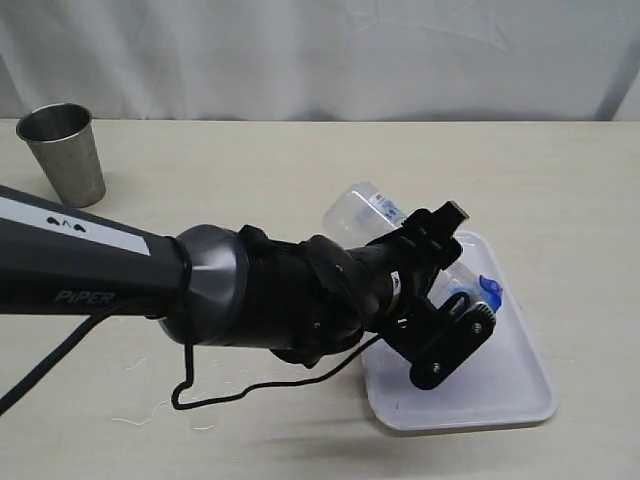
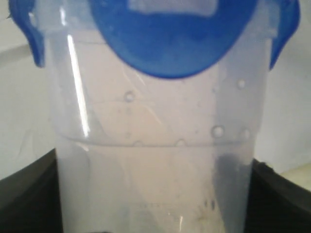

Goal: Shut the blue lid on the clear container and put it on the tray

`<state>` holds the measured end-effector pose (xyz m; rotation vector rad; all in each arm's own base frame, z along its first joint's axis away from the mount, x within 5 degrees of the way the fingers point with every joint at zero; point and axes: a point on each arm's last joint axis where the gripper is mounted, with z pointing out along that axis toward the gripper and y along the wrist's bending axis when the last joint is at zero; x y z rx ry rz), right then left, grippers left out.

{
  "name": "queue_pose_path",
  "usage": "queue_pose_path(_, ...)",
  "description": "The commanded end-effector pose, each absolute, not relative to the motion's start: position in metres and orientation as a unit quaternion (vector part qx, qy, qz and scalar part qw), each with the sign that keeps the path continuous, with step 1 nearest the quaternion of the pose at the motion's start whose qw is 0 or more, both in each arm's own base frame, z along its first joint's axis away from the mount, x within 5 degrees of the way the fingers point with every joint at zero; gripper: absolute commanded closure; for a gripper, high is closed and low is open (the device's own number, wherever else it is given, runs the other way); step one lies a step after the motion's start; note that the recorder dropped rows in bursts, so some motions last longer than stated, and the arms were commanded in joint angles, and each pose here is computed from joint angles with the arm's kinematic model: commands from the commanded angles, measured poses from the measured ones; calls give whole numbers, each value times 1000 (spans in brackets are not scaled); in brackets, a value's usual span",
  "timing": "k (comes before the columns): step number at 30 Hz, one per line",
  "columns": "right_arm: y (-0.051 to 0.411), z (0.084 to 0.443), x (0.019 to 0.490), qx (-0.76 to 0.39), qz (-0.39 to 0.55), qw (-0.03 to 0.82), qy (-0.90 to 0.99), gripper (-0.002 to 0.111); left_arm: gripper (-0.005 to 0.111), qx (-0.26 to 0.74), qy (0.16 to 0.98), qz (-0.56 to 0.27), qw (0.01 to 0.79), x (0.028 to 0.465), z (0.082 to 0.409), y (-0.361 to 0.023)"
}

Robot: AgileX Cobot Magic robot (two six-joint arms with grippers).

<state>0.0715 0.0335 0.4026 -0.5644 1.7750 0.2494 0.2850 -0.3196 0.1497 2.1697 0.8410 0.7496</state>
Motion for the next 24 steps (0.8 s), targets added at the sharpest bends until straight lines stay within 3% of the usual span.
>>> queue_pose_path(1,33,403,71,-240,105,594,760,104,107,788,415,208,404,288,163,-331)
queue_pose_path(4,32,403,72,-241,99,596,759,104,107,734,483,115,463,294,185,-347)
queue_pose_path(7,30,403,73,-235,87,597,762,104,107,691,531,-37,489,300,204,-355)
queue_pose_path(11,29,403,73,-233,85,598,762,104,107,620,586,-153,499,319,213,-339)
queue_pose_path(15,29,403,73,-233,85,598,762,104,107,531,585,-327,519,339,221,-319)
queue_pose_path(18,29,403,73,-231,87,598,763,104,107,488,555,-414,532,351,211,-308)
queue_pose_path(24,28,379,85,-175,49,602,777,104,107,446,559,-467,521,363,169,-303)
